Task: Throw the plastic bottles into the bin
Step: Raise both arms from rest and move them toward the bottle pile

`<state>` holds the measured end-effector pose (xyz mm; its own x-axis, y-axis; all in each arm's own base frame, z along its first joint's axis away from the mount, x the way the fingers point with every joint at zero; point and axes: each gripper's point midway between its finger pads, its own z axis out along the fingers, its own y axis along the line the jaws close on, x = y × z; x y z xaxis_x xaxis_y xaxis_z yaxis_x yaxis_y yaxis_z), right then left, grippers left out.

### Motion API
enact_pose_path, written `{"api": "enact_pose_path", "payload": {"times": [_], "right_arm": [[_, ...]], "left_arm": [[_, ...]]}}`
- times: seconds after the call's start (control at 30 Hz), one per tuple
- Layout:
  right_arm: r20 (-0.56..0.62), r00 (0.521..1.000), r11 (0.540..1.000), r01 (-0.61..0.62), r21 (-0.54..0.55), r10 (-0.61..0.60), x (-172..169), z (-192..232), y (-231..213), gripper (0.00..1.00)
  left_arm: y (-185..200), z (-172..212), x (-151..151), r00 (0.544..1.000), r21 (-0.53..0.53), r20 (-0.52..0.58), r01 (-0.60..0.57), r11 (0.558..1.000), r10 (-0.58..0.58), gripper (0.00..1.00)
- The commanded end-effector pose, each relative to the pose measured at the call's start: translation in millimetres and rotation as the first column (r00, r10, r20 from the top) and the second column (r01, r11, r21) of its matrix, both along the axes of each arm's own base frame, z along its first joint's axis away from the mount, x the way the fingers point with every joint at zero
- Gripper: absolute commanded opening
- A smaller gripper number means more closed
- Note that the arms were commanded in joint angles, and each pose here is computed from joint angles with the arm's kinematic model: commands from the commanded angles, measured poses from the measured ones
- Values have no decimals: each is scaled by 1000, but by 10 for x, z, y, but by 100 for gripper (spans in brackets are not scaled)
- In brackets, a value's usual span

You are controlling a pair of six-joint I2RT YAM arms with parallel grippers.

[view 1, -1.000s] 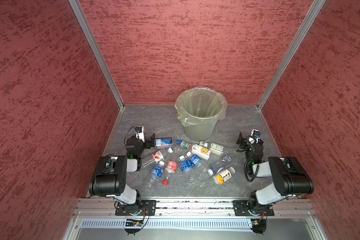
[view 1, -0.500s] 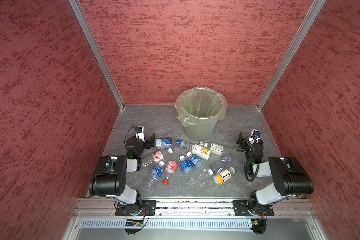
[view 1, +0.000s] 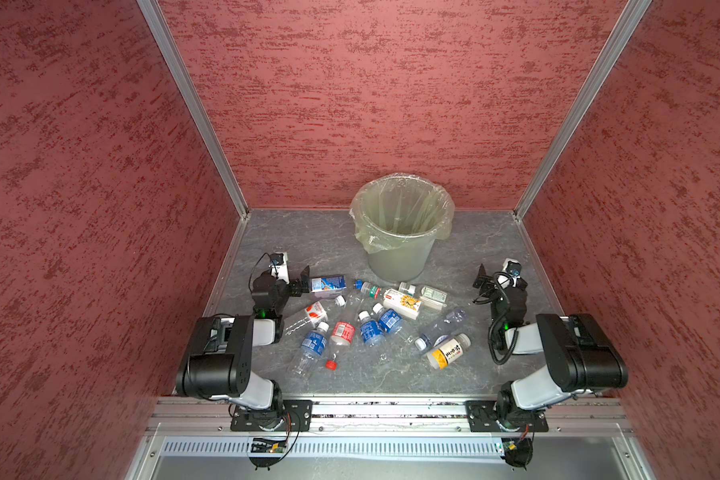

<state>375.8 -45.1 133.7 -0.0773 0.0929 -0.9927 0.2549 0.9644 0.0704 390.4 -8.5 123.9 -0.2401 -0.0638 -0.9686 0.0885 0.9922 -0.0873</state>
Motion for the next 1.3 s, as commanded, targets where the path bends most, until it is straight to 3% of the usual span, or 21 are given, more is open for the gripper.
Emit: {"api": "enact_pose_path", "payload": {"times": [0.0,0.1,0.33,0.53,0.63,0.73,0.87,1.0,1.27], "right_arm": [[57,998,1000,25,-10,-24,-64,139,-15,99],[62,998,1000,27,-12,-26,-74,149,-9,99],[37,999,999,12,-32,-11,-12,315,42,99],[56,987,989,148,2,-148,-80,627,-143,99],[12,952,949,305,86,-307,-115,764,-368,99],[-118,879,858,477,190,-462,-141,810,-555,99],[-253,876,850,467,242,-409,-124,915,-439,99],[-231,934,901,332,280,-272,-187,961,-168,99],[-328,938,961,186,205,-112,-321,901,350,99]], "left_arm": [[37,182,-63,998,25,40,-58,998,57,99],[44,347,-110,994,44,63,-93,995,90,100],[-271,696,-205,995,96,95,-15,995,5,99],[-463,742,-246,999,61,37,19,998,-21,99],[-502,809,-293,1000,33,23,6,999,-7,99],[-445,856,-358,998,-45,-40,-52,998,50,99],[-421,838,-495,988,-124,-135,-91,988,74,99],[-438,732,-660,975,-118,-213,-97,988,70,99],[-532,684,-1006,969,-78,-240,-75,994,54,100]]}}
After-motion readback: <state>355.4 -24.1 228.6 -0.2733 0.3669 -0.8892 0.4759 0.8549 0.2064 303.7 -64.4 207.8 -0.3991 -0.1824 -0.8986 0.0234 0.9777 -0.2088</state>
